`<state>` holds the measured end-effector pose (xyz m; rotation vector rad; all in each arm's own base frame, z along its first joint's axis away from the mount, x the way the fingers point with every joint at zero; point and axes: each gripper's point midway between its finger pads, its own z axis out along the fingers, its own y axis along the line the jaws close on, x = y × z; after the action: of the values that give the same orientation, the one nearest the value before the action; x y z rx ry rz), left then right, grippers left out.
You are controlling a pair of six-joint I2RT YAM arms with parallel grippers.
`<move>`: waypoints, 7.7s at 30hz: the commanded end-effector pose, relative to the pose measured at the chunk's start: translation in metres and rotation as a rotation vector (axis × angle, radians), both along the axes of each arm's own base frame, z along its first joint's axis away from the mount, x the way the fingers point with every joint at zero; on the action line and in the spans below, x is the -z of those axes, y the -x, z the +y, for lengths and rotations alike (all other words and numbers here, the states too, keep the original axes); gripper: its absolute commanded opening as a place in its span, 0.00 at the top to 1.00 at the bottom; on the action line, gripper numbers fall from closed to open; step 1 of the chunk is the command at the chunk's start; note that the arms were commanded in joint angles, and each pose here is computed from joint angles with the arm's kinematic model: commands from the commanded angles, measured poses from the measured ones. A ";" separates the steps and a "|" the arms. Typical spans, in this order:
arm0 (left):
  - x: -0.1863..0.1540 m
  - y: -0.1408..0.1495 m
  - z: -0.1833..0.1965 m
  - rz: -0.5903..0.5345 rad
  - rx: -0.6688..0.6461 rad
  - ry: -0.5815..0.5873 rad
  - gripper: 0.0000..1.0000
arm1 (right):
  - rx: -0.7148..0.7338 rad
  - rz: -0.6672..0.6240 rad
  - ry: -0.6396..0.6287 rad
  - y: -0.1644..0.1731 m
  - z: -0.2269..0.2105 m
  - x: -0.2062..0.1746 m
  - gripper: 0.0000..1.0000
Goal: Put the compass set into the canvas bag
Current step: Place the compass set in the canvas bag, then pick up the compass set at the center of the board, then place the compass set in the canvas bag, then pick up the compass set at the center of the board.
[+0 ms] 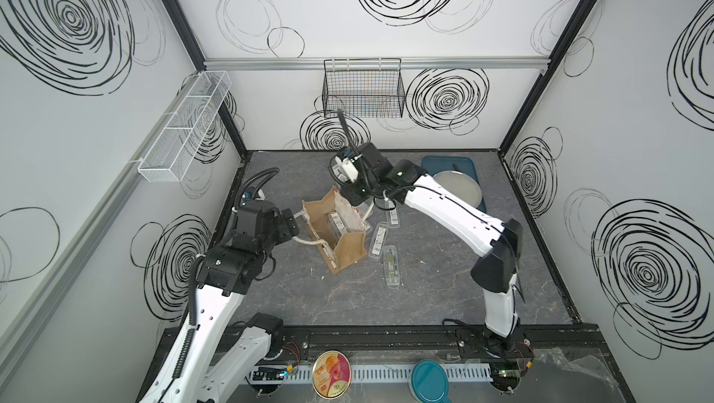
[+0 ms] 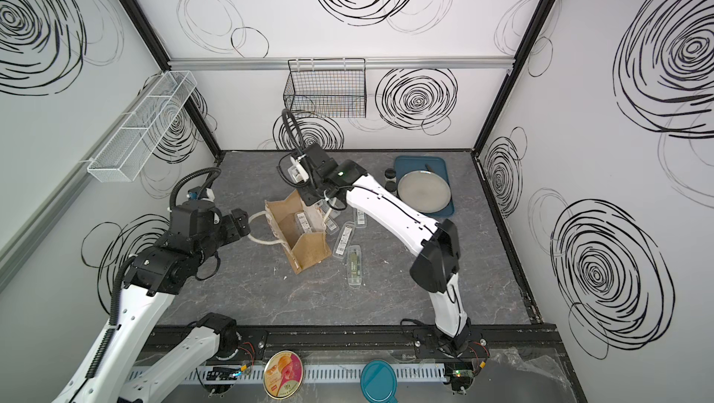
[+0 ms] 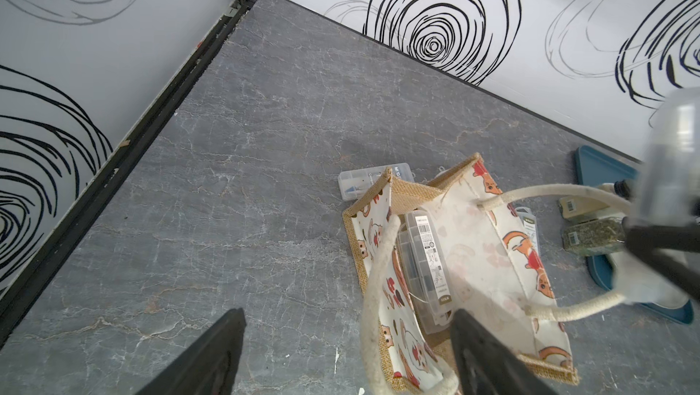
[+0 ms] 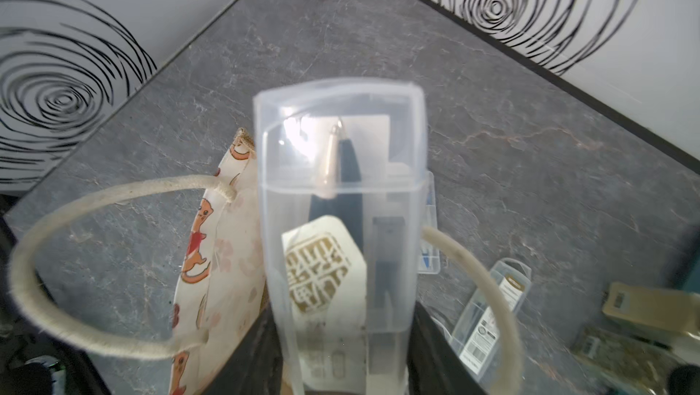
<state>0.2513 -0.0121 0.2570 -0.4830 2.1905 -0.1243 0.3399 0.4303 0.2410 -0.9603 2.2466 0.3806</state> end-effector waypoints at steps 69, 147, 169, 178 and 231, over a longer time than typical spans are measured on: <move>0.007 -0.006 -0.015 -0.006 0.025 0.037 0.12 | 0.538 0.422 0.086 -0.046 -0.181 0.179 0.26; 0.008 -0.015 -0.016 -0.011 0.009 0.223 0.11 | -0.121 0.122 0.224 0.022 0.018 0.107 0.53; 0.011 -0.013 -0.016 0.000 0.007 0.180 0.11 | -0.091 -0.010 0.059 0.020 0.008 0.021 0.27; 0.003 -0.016 -0.023 -0.014 0.035 0.112 0.11 | 0.202 0.095 0.026 0.022 -0.092 -0.013 0.25; 0.015 -0.013 -0.023 0.001 0.038 0.035 0.11 | 0.347 0.584 0.361 0.107 -0.169 0.229 0.33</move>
<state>0.2638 -0.0375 0.2427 -0.4595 2.2075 -0.1992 0.2368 0.2757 0.0174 -0.6377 2.9861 0.1941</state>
